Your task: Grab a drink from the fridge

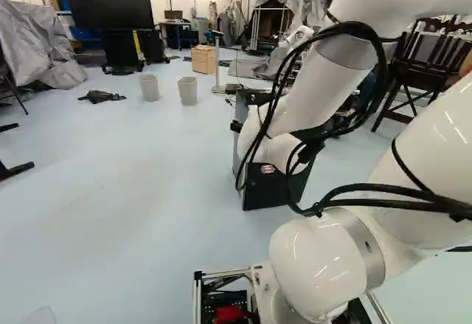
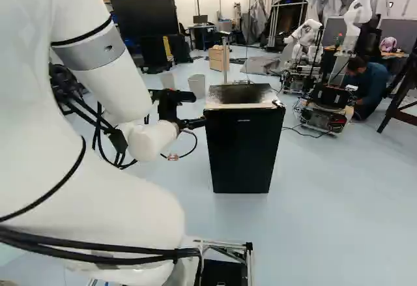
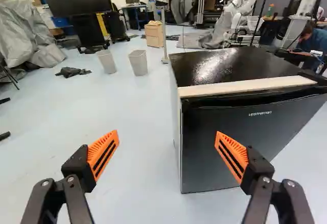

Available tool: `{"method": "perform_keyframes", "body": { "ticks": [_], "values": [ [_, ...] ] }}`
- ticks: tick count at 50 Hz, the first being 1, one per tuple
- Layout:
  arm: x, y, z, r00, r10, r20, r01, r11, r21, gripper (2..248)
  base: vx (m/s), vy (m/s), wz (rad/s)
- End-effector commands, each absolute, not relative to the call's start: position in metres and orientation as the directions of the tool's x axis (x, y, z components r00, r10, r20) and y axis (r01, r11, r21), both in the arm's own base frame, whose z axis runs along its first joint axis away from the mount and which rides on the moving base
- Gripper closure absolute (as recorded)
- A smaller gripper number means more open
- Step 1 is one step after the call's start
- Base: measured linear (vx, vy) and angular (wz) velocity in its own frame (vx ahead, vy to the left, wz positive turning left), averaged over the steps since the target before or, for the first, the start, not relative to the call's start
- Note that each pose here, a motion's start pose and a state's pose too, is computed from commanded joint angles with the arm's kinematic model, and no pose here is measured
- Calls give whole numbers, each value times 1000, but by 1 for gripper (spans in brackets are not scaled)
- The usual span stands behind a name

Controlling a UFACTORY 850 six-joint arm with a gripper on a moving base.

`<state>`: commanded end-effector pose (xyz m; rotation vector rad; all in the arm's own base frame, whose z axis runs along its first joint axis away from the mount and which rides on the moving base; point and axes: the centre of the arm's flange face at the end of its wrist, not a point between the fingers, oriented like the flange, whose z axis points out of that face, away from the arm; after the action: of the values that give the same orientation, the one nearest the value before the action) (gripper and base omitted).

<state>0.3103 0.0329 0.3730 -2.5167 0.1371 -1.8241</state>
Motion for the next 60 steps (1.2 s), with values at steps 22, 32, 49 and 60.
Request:
{"method": "perform_keyframes", "body": {
  "ticks": [22, 32, 49, 60],
  "values": [
    [334, 49, 364, 305, -167, 938, -162, -979, -122, 3, 0, 0, 0],
    [345, 57, 356, 298, -195, 934, -216, -967, -133, 3, 0, 0, 0],
    [361, 70, 343, 264, -228, 937, -309, -941, -142, 3, 0, 0, 0],
    [370, 80, 334, 237, -236, 942, -361, -922, -140, 3, 0, 0, 0]
  ]
}}
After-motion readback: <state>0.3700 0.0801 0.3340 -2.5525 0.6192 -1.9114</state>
